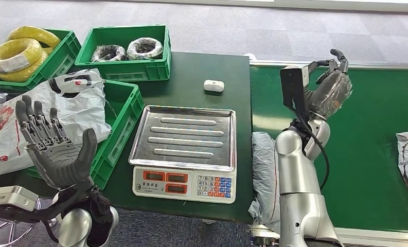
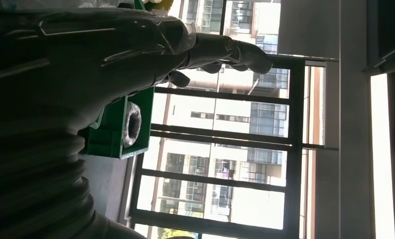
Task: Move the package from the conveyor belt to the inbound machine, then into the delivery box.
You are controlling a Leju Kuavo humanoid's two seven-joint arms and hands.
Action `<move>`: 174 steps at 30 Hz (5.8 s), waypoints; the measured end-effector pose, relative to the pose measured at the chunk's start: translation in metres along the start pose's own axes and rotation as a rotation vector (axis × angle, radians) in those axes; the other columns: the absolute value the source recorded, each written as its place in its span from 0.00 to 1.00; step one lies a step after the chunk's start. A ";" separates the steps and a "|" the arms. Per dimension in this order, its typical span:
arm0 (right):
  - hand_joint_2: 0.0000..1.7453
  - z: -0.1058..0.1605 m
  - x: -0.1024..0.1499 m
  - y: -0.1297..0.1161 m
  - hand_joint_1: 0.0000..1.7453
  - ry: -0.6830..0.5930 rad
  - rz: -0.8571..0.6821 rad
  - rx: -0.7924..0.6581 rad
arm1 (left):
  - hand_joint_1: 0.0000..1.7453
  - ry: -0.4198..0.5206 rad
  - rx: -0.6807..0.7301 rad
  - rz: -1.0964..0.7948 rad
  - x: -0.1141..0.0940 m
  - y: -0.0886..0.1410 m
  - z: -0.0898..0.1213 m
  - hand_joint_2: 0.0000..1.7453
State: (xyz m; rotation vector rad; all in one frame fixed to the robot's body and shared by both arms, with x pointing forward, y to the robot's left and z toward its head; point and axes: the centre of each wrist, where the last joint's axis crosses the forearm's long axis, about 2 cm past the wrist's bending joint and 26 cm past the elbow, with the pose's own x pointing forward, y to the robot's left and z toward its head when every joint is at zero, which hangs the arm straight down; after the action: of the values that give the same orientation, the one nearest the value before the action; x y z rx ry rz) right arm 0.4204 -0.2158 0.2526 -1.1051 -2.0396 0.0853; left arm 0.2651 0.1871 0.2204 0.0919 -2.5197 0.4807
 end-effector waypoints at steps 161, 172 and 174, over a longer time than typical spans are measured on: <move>1.00 -0.051 0.067 0.063 1.00 -0.424 0.399 0.626 | 0.00 0.075 -0.037 0.073 -0.017 -0.003 0.006 1.00; 1.00 -0.035 0.069 0.072 1.00 -0.492 0.416 0.710 | 0.00 0.075 -0.038 0.070 -0.017 0.000 0.005 1.00; 1.00 -0.032 0.071 0.074 1.00 -0.528 0.418 0.729 | 0.00 0.075 -0.041 0.070 -0.018 0.001 0.005 1.00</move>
State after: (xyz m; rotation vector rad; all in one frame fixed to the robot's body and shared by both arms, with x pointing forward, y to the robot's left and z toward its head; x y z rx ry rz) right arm 0.4704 -0.1271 0.2879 -1.0590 -1.8925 1.3378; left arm 0.2771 0.1852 0.2066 -0.0297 -2.4640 0.4523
